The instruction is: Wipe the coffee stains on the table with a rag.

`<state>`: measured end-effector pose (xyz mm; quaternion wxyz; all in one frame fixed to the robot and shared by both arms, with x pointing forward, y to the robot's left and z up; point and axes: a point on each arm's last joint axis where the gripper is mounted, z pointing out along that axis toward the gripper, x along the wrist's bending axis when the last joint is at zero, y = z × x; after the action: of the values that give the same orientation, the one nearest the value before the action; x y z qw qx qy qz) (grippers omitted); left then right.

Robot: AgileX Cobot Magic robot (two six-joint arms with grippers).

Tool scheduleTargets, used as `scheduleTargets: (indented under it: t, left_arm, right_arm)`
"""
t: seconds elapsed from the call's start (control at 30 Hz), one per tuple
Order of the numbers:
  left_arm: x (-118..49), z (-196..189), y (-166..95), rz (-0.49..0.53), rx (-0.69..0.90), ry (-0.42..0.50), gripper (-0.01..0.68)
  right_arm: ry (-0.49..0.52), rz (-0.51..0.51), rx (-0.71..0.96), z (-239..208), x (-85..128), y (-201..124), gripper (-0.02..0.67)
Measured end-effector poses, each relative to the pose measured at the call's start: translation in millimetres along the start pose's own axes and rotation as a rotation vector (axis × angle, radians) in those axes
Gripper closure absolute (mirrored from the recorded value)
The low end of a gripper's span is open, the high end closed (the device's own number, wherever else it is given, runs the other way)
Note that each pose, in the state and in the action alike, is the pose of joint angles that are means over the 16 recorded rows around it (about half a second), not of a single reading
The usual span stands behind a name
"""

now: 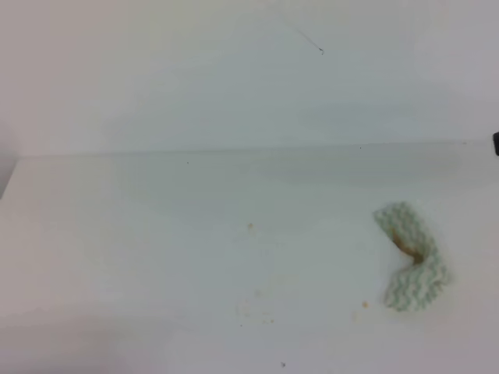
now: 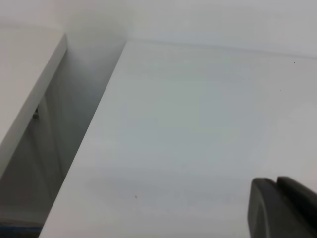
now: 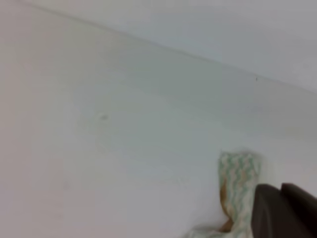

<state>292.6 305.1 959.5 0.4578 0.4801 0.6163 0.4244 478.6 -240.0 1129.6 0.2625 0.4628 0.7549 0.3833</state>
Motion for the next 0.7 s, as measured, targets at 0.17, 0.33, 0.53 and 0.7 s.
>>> scheduleTargets:
  t: [0.17,0.33,0.53,0.7]
  left_arm:
    - [0.0,0,0,0.000,0.000,0.000,0.675]
    - [0.0,0,0,0.000,0.000,0.000,0.675]
    - [-0.1,0,1,0.000,0.000,0.000,0.675]
    - [-0.1,0,1,0.000,0.000,0.000,0.675]
  right_arm:
    - [-0.024,-0.029,-0.099,-55,13,-7,0.646]
    - [-0.080,-0.040,-0.214,-94,24,-33,0.646]
    - [-0.179,-0.031,-0.378,-106,28,-77,0.647]
    - [-0.262,-0.020,-0.512,-96,27,-109,0.647]
